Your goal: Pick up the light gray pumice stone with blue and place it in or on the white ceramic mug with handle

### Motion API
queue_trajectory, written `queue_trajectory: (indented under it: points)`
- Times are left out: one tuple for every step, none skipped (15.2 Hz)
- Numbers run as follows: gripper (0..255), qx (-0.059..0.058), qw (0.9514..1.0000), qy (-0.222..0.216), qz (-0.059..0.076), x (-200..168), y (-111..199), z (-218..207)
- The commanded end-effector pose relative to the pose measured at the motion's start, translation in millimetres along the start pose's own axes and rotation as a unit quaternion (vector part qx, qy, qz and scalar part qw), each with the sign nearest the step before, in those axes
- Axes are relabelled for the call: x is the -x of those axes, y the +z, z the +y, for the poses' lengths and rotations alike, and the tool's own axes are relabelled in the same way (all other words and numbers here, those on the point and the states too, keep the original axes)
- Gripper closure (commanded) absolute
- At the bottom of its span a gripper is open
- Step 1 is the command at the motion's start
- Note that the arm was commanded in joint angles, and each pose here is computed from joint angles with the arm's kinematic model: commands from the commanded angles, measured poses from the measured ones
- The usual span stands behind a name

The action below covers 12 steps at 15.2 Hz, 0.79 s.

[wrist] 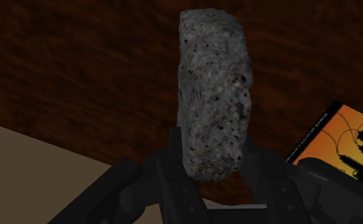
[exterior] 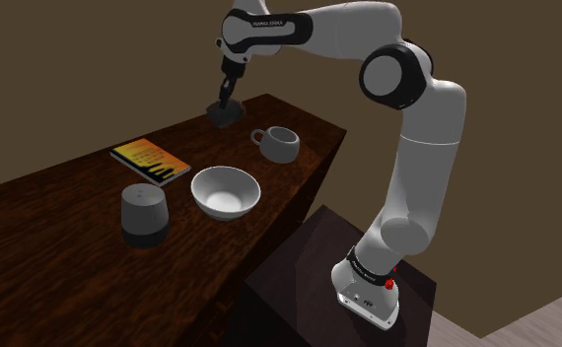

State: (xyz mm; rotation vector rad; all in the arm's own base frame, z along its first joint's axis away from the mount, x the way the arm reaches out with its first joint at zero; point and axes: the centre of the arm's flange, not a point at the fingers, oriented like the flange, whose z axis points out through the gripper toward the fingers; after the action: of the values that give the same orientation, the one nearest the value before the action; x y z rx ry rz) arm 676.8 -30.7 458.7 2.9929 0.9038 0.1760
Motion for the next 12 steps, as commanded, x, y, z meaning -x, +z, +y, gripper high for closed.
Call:
queue_trajectory:
  points:
    - [255, 0.000, 1.0000, 0.000, 0.000, -1, -11, 1]
    - [255, 0.000, 1.0000, 0.000, 0.000, -1, -16, 1]
    - [255, 0.000, 1.0000, 0.000, 0.000, -2, -22, 1]
    - [255, 0.000, 1.0000, 0.000, 0.000, -2, -27, 1]
    - [255, 0.000, 1.0000, 0.000, 0.000, -3, -32, 2]
    - [255, 0.000, 1.0000, 0.000, 0.000, -3, -37, 2]
    - [255, 0.000, 1.0000, 0.000, 0.000, -4, -42, 2]
    - [255, 0.000, 1.0000, 0.000, 0.000, -5, -48, 2]
    - [255, 0.000, 1.0000, 0.000, 0.000, -5, -53, 2]
    - [255, 0.000, 1.0000, 0.000, 0.000, -6, -58, 3]
    - [255, 0.000, 1.0000, 0.000, 0.000, -6, -59, 3]
    - [255, 0.000, 1.0000, 0.000, 0.000, 7, -62, 6]
